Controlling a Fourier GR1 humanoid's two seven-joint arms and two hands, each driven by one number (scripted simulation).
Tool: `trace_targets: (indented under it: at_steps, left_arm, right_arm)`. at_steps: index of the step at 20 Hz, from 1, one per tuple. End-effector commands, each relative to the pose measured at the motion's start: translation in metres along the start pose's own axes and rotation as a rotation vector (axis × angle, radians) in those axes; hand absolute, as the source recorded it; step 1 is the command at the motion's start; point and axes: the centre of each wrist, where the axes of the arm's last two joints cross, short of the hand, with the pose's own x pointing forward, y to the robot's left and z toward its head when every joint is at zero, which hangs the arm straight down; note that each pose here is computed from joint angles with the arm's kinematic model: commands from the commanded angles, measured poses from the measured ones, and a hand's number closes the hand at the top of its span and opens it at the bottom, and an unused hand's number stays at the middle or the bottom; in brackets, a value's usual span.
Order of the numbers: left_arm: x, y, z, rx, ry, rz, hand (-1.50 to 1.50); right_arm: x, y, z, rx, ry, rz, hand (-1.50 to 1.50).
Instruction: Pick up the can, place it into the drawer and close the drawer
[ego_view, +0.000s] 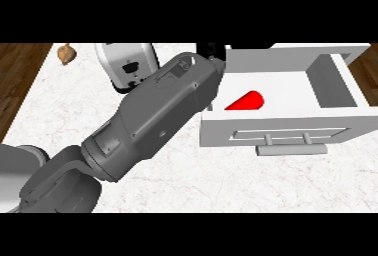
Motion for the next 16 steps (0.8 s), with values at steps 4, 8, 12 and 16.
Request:
trace_targets:
  at_steps: [4,8,12,16]
  left_arm:
    - [0.013,-0.004,-0.004,0.023,0.008,0.005,-1.50]
    - [0.011,0.007,-0.008,0.006,0.031,-0.019,-1.50]
    - [0.000,0.018,-0.008,0.030,0.040,-0.028,-1.50]
    - [0.011,0.022,-0.007,0.027,0.021,-0.019,-1.50]
  right_arm:
    - [-0.009,0.042,-0.034,0.056,-0.016,0.173,-1.50]
    - [-0.012,0.082,-0.070,0.044,-0.041,0.247,-1.50]
    - [-0.035,0.091,-0.094,0.127,-0.048,0.338,-1.50]
    - [-0.043,0.117,-0.128,0.175,-0.051,0.442,-1.50]
